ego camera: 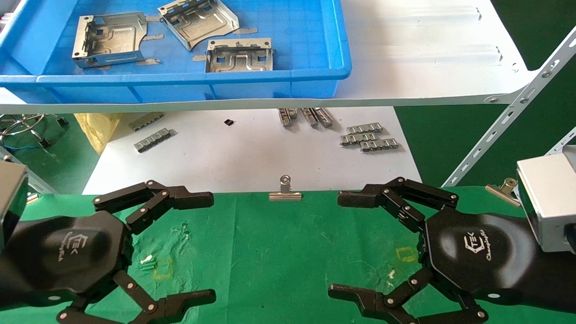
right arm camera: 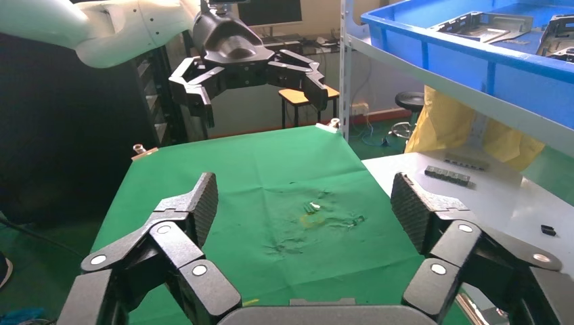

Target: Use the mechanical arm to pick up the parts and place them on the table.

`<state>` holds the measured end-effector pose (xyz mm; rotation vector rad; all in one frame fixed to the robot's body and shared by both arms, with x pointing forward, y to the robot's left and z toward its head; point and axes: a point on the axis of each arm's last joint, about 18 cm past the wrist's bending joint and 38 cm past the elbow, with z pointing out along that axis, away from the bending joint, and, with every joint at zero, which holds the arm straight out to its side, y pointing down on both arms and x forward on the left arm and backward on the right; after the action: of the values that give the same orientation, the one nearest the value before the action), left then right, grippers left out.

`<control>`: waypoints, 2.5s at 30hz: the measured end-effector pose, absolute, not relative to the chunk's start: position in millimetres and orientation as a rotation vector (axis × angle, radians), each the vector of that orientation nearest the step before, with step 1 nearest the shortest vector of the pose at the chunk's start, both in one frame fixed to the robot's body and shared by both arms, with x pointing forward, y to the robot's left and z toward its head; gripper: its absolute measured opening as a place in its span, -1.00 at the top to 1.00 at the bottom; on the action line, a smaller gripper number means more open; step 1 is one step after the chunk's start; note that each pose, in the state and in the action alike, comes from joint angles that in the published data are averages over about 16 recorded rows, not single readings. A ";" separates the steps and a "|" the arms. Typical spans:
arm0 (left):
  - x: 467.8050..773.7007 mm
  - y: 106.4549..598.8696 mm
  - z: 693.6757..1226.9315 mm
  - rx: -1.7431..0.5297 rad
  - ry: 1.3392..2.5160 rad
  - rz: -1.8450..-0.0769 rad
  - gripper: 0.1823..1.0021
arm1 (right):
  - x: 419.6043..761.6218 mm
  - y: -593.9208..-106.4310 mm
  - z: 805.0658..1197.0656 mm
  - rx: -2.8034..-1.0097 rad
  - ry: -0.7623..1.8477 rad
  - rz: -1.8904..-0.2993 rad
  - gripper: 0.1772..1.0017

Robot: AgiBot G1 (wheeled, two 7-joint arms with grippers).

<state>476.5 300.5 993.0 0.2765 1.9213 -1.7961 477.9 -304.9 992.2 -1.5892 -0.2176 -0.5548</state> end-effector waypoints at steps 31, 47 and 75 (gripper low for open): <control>476.4 300.5 993.0 0.277 1.921 -1.796 -1.00 | 477.9 -304.9 992.2 -1.589 -0.218 -0.555 0.48; 500.7 296.5 1048.5 0.310 1.786 -1.718 -1.00 | 478.0 -304.9 992.2 -1.589 -0.218 -0.555 0.91; 681.3 273.4 1236.6 -0.258 1.493 -1.241 -1.00 | 478.0 -304.9 992.2 -1.589 -0.218 -0.555 0.96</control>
<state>681.3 273.4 1236.6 -0.2579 1.4925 -1.2405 478.0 -304.9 992.2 -1.5892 -0.2177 -0.5548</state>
